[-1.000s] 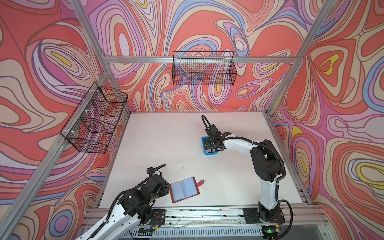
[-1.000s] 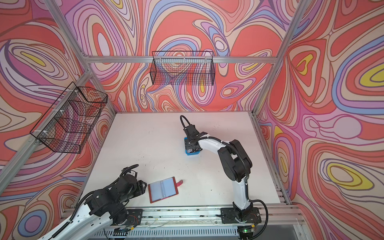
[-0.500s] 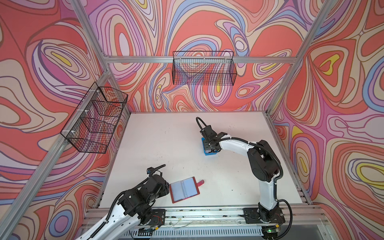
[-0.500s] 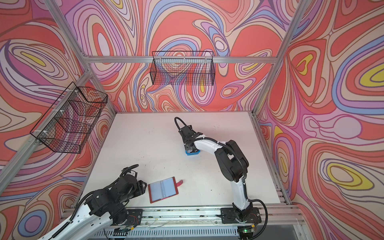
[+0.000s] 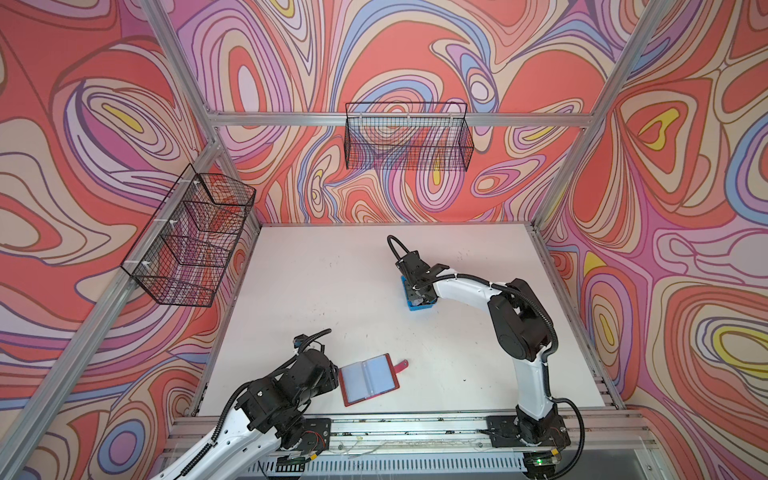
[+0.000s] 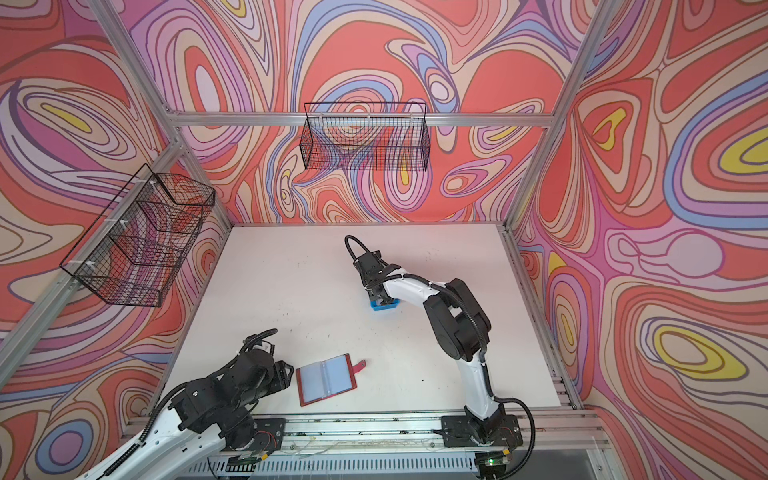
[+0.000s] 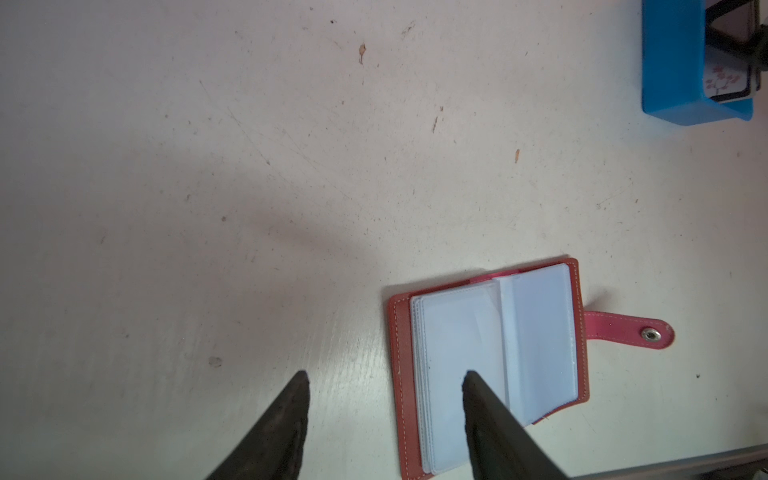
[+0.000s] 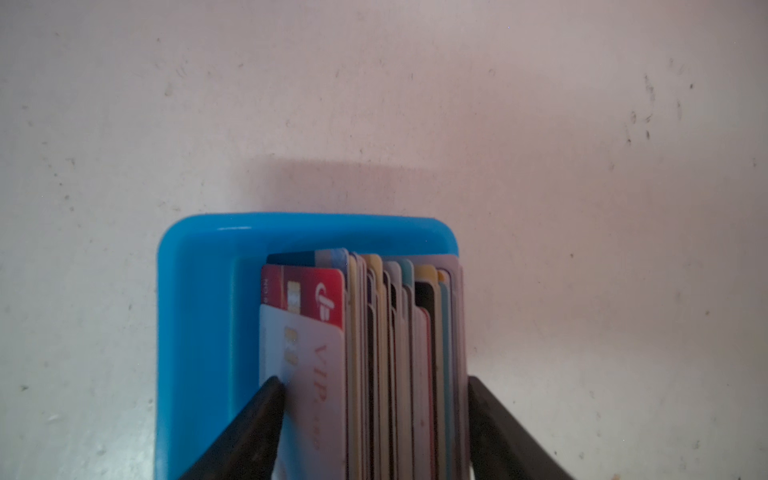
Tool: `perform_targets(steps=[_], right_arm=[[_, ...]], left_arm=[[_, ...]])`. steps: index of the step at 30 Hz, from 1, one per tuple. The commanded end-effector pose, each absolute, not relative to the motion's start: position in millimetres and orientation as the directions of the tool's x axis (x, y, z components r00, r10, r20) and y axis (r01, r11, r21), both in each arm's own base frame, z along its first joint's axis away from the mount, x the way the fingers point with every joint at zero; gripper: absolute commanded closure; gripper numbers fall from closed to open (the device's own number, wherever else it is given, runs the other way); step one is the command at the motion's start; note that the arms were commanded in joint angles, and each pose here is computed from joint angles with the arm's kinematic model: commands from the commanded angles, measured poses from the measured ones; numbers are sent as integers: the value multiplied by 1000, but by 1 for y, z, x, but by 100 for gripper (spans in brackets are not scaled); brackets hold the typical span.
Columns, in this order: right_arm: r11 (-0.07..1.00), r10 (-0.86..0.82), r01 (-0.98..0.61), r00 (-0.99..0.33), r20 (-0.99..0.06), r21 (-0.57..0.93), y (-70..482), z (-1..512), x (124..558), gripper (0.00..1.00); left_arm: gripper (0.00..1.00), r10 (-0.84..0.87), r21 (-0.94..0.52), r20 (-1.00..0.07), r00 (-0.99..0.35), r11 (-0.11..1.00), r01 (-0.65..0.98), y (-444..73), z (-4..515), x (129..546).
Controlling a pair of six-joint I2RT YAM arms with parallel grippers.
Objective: Put the credit cards into the card holder
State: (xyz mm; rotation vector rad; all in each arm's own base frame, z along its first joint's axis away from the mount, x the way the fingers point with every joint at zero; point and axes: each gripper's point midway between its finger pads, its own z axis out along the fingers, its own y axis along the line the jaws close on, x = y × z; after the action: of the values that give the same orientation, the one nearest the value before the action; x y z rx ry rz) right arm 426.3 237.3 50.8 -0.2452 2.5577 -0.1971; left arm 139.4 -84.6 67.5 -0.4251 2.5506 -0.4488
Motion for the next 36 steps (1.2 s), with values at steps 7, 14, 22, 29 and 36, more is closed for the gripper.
perform_targets(steps=[7,14,22,29,36], right_arm=[[960,-242,-130,-831,-501,-248,235,47,422,41],[949,-272,-141,-816,-510,-281,244,52,418,43],[951,-276,-153,-812,-514,-269,250,52,416,49],[965,-261,-223,-835,-485,-135,271,38,409,48],[978,-140,-195,-876,-461,74,263,37,412,49]], left_arm=[[39,-376,-387,-432,-820,898,-208,-84,64,139],[39,-375,-384,-432,-820,899,-208,-84,64,139],[39,-374,-382,-432,-821,900,-209,-83,64,139],[39,-374,-383,-432,-821,900,-209,-83,64,139],[39,-374,-384,-432,-821,900,-209,-83,63,139]])
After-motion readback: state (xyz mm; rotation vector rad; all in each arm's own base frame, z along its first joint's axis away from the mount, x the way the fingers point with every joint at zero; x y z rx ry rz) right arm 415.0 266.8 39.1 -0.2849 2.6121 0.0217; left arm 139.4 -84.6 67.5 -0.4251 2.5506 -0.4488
